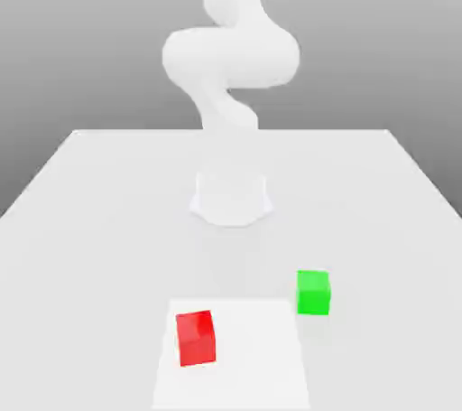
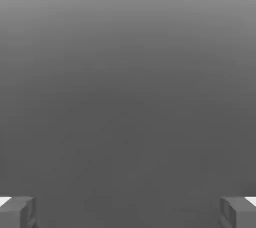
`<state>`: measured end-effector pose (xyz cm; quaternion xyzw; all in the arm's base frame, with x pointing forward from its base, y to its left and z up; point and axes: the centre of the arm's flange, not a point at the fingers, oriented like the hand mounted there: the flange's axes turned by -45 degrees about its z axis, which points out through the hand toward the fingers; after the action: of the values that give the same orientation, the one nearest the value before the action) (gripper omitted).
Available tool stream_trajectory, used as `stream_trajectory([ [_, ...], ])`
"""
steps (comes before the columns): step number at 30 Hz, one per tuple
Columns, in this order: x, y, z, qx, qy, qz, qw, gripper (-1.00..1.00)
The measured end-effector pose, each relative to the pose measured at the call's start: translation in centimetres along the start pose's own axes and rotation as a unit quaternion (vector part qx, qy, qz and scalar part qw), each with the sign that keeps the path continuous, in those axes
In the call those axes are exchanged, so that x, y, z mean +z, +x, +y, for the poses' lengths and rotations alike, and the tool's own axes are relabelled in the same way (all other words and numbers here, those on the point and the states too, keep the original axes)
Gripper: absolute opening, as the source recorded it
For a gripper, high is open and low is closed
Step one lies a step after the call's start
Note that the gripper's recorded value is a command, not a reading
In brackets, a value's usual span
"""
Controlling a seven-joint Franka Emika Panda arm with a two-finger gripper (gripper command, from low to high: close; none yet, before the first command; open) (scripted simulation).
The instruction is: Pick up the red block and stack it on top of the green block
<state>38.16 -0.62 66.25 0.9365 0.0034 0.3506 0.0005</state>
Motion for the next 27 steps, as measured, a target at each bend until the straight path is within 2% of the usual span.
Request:
stream_trajectory([
  [9, 19.7, -7.5, 2.1, -0.038, 0.008, -0.153, 0.987, 0.0],
  [15, 29.4, -16.5, 3.2, -0.061, 0.018, -0.251, 0.966, 0.0],
  [20, 34.8, -25.5, 4.2, -0.078, 0.029, -0.33, 0.94, 0.0],
  [26, 39.8, -31.0, 4.2, -0.084, 0.032, -0.349, 0.933, 0.0],
  [27, 40.4, -31.7, 4.2, -0.084, 0.033, -0.349, 0.933, -1.0],
])
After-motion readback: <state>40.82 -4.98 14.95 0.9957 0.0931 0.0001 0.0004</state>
